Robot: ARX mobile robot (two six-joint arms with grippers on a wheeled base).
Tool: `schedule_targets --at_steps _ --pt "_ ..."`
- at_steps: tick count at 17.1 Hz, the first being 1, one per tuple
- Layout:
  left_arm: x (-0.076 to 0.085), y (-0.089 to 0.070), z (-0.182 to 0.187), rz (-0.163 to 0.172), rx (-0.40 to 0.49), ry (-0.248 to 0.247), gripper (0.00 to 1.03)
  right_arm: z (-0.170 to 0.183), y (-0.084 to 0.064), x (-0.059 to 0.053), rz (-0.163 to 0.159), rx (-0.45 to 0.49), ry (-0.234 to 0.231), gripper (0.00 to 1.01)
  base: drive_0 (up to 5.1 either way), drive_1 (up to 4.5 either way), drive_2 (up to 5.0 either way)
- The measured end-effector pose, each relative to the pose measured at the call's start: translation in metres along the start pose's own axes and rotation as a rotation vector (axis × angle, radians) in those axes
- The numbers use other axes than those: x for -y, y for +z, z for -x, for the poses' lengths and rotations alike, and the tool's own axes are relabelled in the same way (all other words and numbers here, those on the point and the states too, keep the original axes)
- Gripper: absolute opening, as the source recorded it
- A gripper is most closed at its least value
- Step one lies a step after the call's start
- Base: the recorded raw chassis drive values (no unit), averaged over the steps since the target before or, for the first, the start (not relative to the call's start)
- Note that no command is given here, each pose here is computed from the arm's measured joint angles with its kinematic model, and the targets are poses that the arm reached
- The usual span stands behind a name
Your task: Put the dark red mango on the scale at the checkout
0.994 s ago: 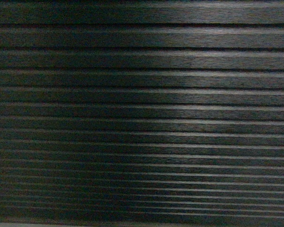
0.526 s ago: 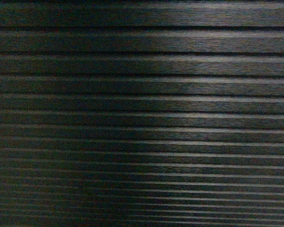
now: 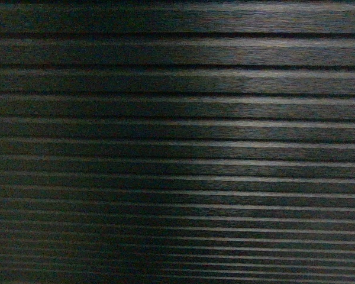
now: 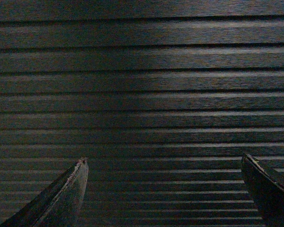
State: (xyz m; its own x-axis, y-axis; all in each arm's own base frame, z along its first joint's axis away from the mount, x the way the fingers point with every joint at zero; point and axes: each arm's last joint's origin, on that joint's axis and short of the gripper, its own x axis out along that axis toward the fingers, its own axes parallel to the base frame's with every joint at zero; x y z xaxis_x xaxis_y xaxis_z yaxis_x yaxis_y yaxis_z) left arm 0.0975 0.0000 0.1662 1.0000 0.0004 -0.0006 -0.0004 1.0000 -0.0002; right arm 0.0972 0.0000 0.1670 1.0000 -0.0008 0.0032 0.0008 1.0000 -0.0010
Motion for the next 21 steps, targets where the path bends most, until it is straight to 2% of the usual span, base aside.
schedule_targets --at_steps 21 --pt "0.0000 0.0000 0.0000 0.000 0.000 0.001 0.98 0.0000 0.0000 0.0000 0.000 0.000 0.001 0.98 0.0 0.00 0.0"
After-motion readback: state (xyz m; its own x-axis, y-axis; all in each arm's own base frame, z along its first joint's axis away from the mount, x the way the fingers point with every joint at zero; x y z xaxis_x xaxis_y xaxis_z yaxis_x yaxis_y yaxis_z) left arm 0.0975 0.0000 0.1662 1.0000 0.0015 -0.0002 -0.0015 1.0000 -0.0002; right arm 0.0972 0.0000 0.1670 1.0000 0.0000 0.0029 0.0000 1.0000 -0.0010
